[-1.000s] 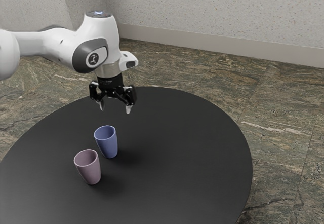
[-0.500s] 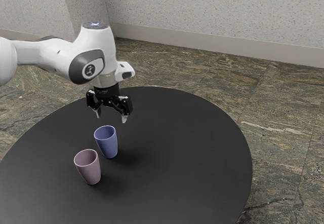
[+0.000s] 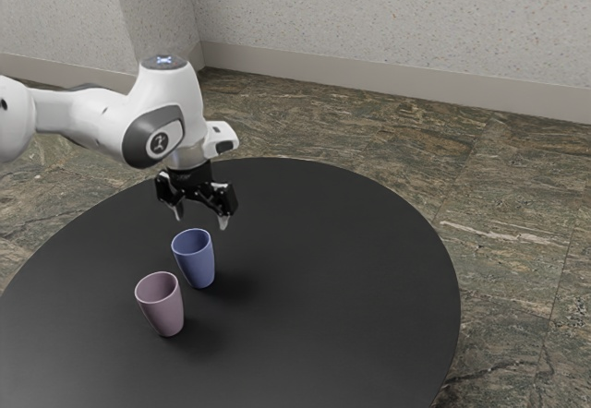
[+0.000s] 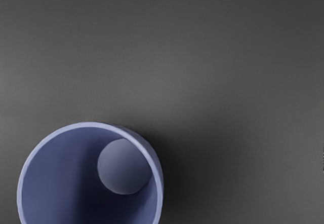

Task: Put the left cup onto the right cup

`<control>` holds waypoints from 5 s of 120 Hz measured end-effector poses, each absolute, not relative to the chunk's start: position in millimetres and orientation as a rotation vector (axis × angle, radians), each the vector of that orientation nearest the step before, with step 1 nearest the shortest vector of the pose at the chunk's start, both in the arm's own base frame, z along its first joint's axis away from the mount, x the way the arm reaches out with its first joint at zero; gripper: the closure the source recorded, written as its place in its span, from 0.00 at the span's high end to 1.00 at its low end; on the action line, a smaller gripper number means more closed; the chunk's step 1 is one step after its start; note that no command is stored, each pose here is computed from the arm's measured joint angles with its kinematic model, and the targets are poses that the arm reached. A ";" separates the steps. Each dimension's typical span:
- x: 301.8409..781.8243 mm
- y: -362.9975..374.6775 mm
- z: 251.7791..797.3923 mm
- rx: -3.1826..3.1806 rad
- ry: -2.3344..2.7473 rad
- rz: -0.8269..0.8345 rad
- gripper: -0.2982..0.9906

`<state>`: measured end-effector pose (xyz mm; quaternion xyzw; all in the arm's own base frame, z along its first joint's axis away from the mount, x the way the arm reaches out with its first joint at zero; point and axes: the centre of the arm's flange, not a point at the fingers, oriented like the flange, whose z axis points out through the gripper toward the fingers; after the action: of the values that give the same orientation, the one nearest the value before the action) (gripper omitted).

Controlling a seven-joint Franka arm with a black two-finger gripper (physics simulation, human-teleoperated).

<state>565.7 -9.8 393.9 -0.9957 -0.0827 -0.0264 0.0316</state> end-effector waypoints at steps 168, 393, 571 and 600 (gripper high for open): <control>571.0 -2.0 338.5 -3.131 -0.254 -0.023 0.77; 579.6 15.4 295.9 -3.141 -0.213 -0.063 0.35; 574.6 1.2 363.7 -3.066 -0.161 -0.050 0.16; 579.4 -6.7 387.6 -3.028 -0.134 -0.016 0.16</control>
<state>579.4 -6.7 387.6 -0.9975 -0.0441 -0.0053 0.0555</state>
